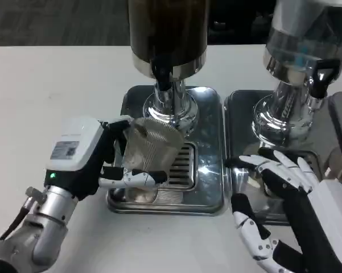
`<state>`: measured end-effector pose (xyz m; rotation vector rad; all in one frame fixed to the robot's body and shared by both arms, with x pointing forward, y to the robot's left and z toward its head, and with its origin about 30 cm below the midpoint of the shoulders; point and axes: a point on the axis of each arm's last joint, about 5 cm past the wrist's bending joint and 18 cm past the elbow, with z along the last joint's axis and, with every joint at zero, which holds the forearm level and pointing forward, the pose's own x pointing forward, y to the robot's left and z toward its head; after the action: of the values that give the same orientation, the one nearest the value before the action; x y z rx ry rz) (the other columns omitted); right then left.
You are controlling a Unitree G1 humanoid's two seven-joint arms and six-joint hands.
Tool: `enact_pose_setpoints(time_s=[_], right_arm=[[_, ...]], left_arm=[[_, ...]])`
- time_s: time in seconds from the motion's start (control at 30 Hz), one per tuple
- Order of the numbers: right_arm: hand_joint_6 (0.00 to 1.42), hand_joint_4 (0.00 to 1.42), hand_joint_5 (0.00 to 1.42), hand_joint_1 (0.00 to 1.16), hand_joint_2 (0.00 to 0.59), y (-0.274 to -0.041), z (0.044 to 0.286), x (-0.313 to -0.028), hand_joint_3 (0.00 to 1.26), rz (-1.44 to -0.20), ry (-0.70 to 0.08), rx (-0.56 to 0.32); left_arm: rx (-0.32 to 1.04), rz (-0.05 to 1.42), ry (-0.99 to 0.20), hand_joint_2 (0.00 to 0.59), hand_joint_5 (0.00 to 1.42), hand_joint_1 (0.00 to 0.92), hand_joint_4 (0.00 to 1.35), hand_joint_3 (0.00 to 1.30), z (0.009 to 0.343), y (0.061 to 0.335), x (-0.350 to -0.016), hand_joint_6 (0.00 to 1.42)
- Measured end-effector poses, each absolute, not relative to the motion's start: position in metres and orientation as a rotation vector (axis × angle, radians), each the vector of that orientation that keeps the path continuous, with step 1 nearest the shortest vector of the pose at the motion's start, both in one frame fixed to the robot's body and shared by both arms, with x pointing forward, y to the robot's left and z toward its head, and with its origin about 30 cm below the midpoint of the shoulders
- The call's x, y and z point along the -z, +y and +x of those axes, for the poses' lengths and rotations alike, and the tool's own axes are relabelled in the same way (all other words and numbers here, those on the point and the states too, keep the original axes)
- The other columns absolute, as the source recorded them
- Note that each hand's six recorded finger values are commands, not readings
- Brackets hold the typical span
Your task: Grasp the cup under the faucet to collect the drink, then remove the cup.
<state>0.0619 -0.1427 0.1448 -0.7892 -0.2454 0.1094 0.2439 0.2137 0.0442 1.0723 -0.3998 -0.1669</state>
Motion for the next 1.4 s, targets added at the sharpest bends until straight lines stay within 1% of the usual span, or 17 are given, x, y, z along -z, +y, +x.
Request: enact_pose_setpoints(time_s=[0.1, 0.23, 0.4, 0.73, 1.03, 1.13, 1.4], right_arm=[[0.03, 0.26, 0.12, 0.36, 0.508, -0.143, 0.061, -0.147, 0.34, -0.789, -0.250, -0.107], [0.03, 0.26, 0.12, 0.36, 0.508, -0.143, 0.060, -0.146, 0.34, -0.788, -0.230, -0.102], [0.03, 0.26, 0.12, 0.36, 0.508, -0.142, 0.059, -0.146, 0.34, -0.781, -0.225, -0.098], [0.03, 0.26, 0.13, 0.36, 0.508, -0.142, 0.060, -0.147, 0.33, -0.779, -0.225, -0.097], [0.03, 0.26, 0.13, 0.36, 0.508, -0.143, 0.060, -0.147, 0.33, -0.771, -0.219, -0.095], [0.04, 0.26, 0.13, 0.36, 0.508, -0.143, 0.061, -0.147, 0.33, -0.770, -0.222, -0.095], [0.04, 0.26, 0.13, 0.36, 0.508, -0.143, 0.062, -0.148, 0.33, -0.760, -0.231, -0.092]], left_arm=[[0.164, 1.078, -0.410, 0.000, 1.09, 0.596, 0.90, 0.74, 0.245, 0.211, -0.044, 1.42], [0.148, 1.095, -0.427, 0.000, 1.08, 0.599, 0.90, 0.74, 0.245, 0.210, -0.042, 1.42], [0.140, 1.124, -0.458, 0.001, 1.08, 0.599, 0.89, 0.74, 0.244, 0.209, -0.040, 1.40], [0.136, 1.134, -0.461, 0.000, 1.06, 0.583, 0.88, 0.73, 0.242, 0.209, -0.038, 1.40], [0.110, 1.139, -0.462, 0.007, 1.03, 0.574, 0.84, 0.71, 0.239, 0.211, -0.035, 1.35], [0.104, 1.139, -0.461, 0.009, 1.00, 0.570, 0.83, 0.71, 0.238, 0.212, -0.034, 1.30], [0.109, 1.153, -0.434, 0.013, 0.99, 0.557, 0.81, 0.70, 0.225, 0.219, -0.025, 1.25]])
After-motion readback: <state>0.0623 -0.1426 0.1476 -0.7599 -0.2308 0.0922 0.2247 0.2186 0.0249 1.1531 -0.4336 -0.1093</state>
